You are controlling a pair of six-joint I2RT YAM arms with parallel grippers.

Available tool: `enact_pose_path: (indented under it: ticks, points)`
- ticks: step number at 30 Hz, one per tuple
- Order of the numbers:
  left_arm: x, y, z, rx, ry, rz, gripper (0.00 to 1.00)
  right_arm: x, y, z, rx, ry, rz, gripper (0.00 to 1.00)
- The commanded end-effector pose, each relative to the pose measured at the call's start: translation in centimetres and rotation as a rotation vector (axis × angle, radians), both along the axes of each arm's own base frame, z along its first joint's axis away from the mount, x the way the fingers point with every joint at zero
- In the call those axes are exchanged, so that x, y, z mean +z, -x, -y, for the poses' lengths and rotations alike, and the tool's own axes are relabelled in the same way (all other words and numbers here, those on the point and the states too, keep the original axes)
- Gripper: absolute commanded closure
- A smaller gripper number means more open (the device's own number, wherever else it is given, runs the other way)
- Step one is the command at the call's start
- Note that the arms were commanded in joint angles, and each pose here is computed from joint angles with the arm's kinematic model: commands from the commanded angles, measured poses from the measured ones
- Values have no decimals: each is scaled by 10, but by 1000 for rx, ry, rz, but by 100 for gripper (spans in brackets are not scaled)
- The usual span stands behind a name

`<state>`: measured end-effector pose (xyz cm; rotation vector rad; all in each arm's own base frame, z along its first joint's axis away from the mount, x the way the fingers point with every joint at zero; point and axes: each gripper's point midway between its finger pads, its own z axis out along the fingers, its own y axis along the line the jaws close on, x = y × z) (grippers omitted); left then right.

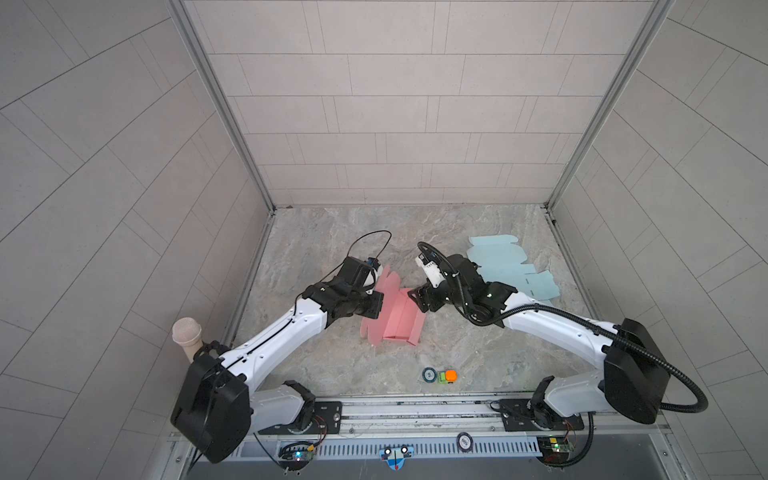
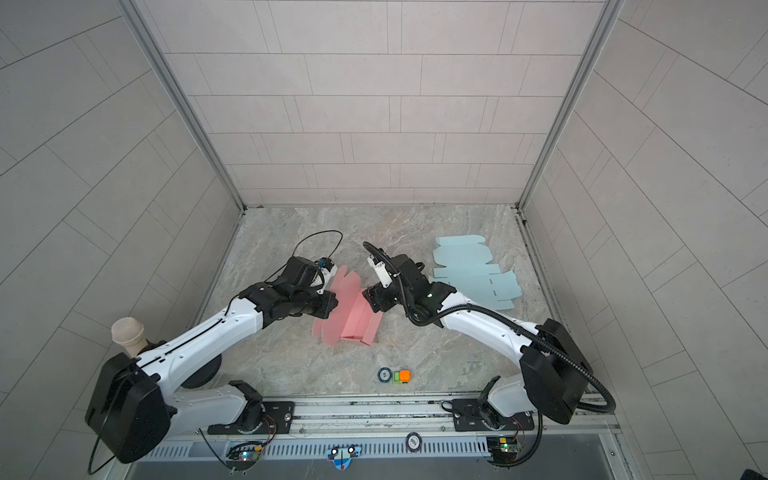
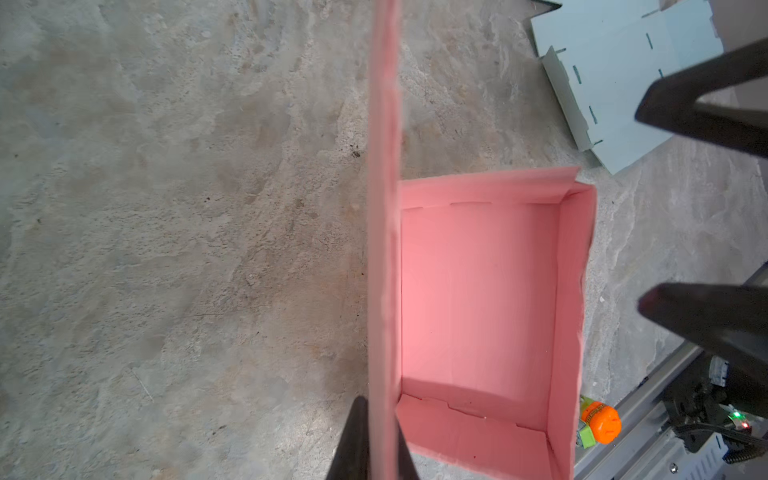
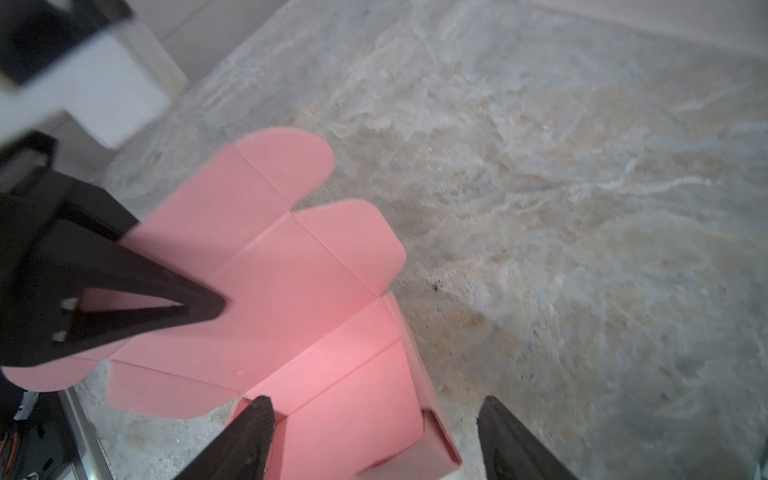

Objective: Fold the paper box

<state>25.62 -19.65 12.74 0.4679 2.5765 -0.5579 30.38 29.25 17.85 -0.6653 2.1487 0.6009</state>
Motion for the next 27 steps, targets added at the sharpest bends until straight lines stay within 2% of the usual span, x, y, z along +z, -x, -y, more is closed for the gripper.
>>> enact_pose_path:
  ticks: [1,5,8,15,21,27]
  points:
    - [5,5,1,-61,-22,-11,94,28,-13,-8,50,-71,99,21]
    - [10,6,2,-88,-26,-6,94,27,-16,-5,96,-106,103,20]
    - [14,6,4,-118,-38,-7,94,18,-14,-10,170,-84,111,20]
    - [27,7,5,-174,-65,-5,94,9,-13,-25,339,-136,102,23]
    - [34,9,9,-222,-61,-2,93,4,-19,-29,390,-148,86,25]
    - [42,11,15,-266,-58,2,92,6,-29,-36,428,-173,97,32]
